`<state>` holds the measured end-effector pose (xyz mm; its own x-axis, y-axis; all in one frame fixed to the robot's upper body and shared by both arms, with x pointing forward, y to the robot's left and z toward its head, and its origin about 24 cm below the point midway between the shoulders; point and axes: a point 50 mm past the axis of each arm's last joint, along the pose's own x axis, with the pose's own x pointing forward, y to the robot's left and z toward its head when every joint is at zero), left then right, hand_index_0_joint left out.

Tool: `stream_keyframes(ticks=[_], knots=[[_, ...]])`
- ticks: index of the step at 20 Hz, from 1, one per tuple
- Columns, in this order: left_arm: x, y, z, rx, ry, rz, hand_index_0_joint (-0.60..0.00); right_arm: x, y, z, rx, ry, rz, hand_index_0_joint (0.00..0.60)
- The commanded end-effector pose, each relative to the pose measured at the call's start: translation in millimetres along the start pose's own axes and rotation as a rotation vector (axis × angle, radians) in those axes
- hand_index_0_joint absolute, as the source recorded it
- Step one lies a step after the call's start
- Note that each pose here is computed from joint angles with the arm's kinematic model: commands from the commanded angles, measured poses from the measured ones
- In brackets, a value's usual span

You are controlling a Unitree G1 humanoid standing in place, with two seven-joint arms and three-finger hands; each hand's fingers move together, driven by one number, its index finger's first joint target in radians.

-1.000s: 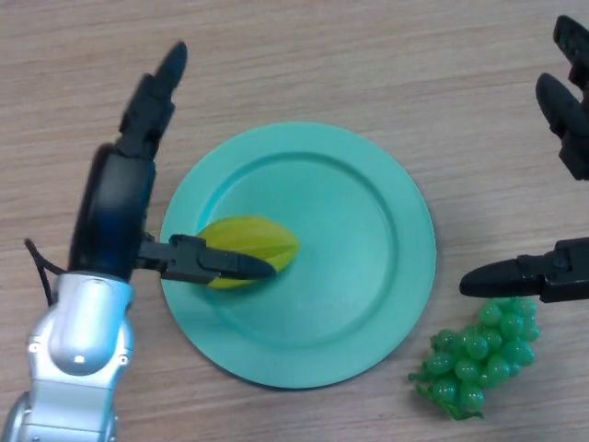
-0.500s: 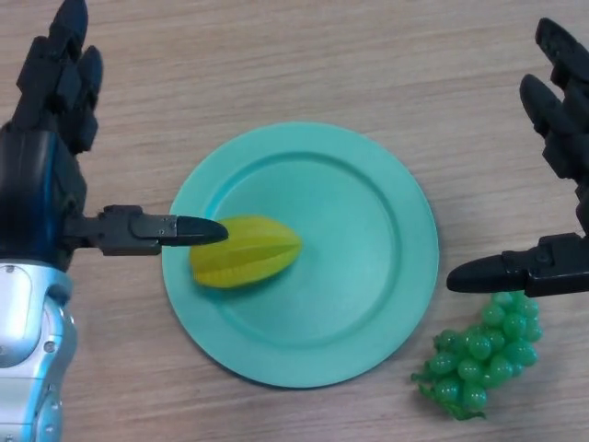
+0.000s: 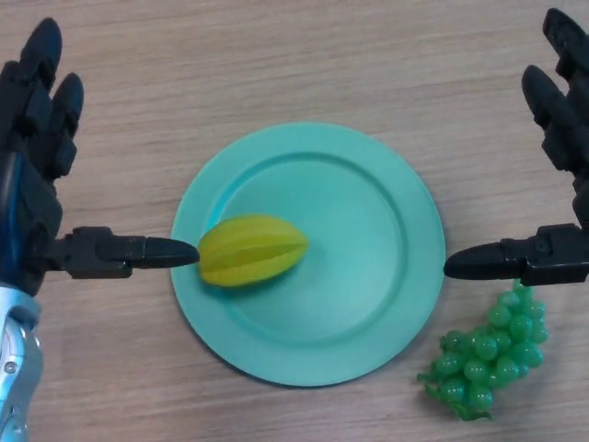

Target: Pick up the yellow starfruit and place it on the plate

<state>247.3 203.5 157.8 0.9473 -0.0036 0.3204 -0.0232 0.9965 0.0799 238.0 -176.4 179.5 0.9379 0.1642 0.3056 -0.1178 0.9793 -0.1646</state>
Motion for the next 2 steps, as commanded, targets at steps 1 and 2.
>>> stream_keyframes(ticks=[1,2], knots=[[-4.3,15.5,36.6,0.096,-0.216,0.024,0.000,-1.1,-1.3,30.9,-0.024,-0.222,-0.005,0.000],[-5.8,18.0,36.6,0.101,-0.214,0.029,0.000,0.1,-0.3,30.0,-0.017,-0.226,-0.004,0.000]])
